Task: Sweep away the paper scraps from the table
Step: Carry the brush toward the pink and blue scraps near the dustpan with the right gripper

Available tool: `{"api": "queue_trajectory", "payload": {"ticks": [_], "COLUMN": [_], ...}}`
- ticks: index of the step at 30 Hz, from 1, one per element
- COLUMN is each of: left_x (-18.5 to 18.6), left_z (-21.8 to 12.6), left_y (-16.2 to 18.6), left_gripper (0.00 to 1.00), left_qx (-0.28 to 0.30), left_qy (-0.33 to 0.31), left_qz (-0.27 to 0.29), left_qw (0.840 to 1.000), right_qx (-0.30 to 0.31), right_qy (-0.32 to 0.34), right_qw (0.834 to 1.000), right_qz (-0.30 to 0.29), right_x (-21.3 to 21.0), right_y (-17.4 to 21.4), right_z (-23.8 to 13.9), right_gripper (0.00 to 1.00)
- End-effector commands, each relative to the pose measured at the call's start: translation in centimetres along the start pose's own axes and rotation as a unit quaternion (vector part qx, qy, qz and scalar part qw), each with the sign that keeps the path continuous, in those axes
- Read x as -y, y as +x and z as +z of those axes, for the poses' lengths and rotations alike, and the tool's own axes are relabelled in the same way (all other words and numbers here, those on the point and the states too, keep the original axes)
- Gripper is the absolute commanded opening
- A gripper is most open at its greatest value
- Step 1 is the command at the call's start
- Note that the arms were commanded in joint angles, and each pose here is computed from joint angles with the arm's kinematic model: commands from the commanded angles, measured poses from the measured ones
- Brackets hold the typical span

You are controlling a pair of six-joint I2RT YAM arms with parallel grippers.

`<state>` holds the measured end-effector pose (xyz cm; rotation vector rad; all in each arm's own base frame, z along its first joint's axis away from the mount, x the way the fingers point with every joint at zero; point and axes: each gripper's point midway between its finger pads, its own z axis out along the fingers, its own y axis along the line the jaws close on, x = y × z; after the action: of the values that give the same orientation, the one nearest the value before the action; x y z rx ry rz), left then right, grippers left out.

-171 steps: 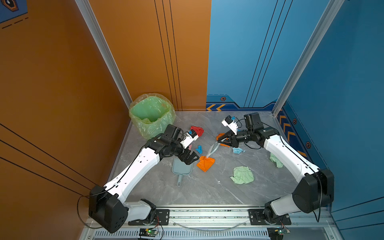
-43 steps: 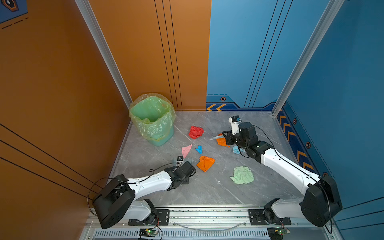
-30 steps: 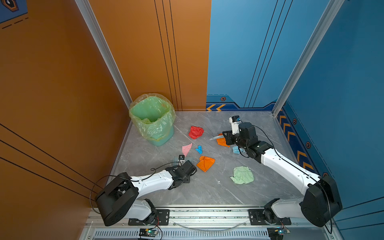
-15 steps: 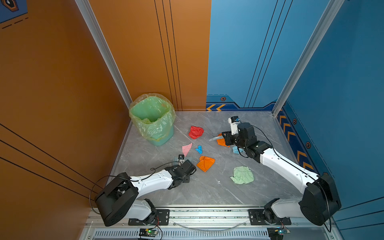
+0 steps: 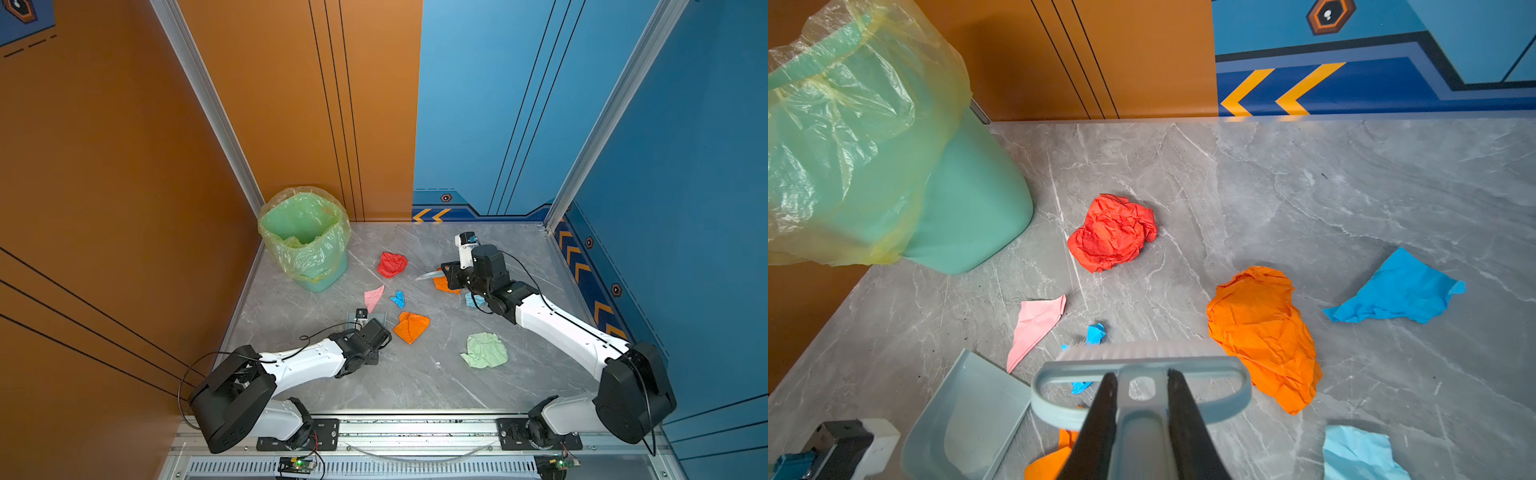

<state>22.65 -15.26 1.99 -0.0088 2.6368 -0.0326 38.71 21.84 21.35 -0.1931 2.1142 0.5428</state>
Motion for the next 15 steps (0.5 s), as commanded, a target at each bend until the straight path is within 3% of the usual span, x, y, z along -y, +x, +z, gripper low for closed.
{"api": "queue_trajectory", "payload": {"ticks": [1, 11, 15], "left_x": [-0.6, -1.0, -1.0], "left_z": [0.2, 0.0, -0.2], "left_y": [2.2, 2.8, 3.1], "left_gripper": [0.11, 0.10, 0.08], "left_qx": [-0.050, -0.066, -0.076], "left_qy": [0.000, -0.004, 0.001], "left_qz": [0.012, 0.021, 0.026], "left_qw": [0.999, 0.998, 0.997], "right_qx": [0.027, 0.016, -0.007], "right_qy": [-0.022, -0.054, -0.030], "right_qw": [0.999, 0.998, 0.999], "right_qz": [0.017, 0.018, 0.040], "right_x": [-1.7, -5.6, -6.4], "right_y": [-2.0, -1.4, -0.7], "right_z": [0.3, 2.1, 3.5], "right_gripper": [0.00, 0.00, 0.00]}}
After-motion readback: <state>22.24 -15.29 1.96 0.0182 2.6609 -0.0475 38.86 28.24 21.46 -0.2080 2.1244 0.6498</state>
